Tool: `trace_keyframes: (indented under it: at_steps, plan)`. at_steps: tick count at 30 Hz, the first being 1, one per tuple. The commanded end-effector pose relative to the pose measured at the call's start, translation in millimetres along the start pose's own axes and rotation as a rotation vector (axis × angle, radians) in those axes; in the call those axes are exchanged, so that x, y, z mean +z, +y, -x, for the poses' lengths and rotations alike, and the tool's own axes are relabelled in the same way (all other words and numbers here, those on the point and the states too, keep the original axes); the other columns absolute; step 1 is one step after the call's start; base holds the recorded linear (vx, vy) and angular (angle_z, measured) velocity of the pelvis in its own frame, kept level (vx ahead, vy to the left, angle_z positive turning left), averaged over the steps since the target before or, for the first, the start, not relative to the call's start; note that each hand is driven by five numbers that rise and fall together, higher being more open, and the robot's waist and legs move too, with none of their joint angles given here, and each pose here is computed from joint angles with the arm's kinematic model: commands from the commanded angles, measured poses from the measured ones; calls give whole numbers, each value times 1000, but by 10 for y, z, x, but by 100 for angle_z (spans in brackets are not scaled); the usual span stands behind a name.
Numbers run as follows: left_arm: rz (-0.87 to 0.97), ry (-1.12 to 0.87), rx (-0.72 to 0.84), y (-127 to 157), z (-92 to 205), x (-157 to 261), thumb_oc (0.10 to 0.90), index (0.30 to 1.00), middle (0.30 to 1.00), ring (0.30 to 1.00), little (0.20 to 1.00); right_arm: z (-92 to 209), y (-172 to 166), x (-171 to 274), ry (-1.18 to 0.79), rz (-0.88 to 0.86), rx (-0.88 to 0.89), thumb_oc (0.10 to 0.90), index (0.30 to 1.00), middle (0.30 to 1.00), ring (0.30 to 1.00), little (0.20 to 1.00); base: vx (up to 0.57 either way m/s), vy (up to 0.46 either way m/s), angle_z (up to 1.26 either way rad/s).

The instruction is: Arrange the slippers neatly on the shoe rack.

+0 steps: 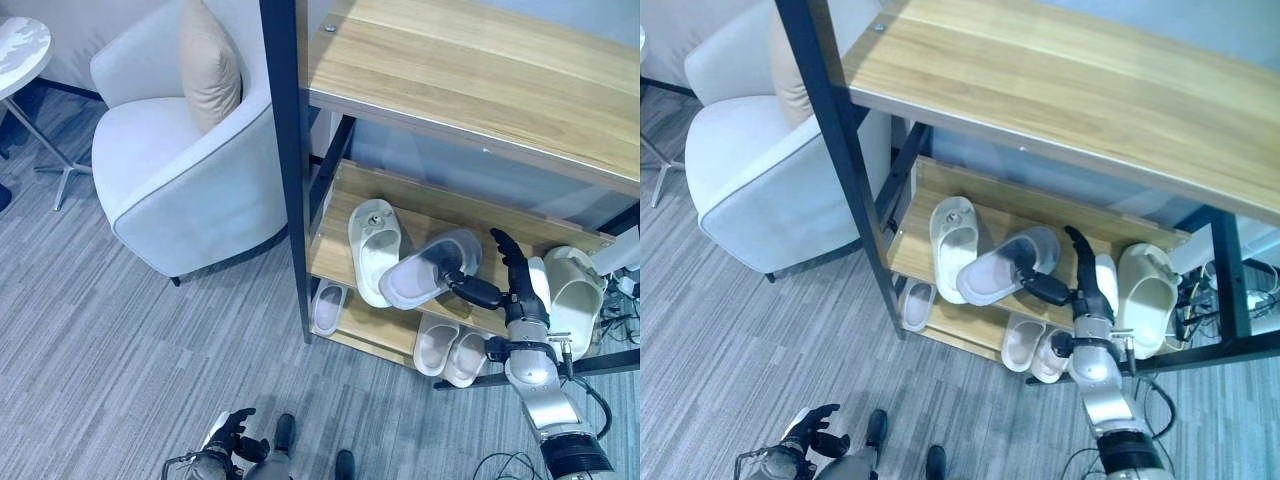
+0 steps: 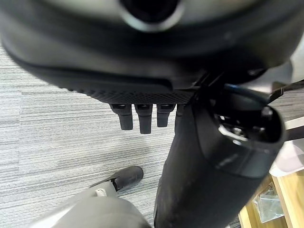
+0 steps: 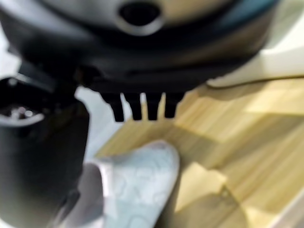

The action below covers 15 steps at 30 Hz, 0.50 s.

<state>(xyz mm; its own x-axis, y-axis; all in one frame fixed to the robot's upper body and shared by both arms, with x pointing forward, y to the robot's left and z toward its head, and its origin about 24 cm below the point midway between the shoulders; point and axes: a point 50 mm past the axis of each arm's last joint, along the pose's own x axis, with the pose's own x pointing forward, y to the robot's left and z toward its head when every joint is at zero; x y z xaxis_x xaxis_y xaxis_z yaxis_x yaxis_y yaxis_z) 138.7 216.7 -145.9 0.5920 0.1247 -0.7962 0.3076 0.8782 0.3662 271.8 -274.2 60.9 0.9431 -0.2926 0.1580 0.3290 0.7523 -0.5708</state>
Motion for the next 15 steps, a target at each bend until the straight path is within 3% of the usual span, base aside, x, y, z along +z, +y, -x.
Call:
trace_keyframes:
  at_steps: [1,15]
  plan:
    - [-26,115,-116,-373,80,-215,800,900,900,900,900,-154,-313,280,-150,31,-125,800,900,900,900,900,0,0,0]
    - [-13,127,-103,-339,62,-200,800,900,900,900,900,-180,-255,236,-110,19,-123,800,900,900,900,900,0,0,0]
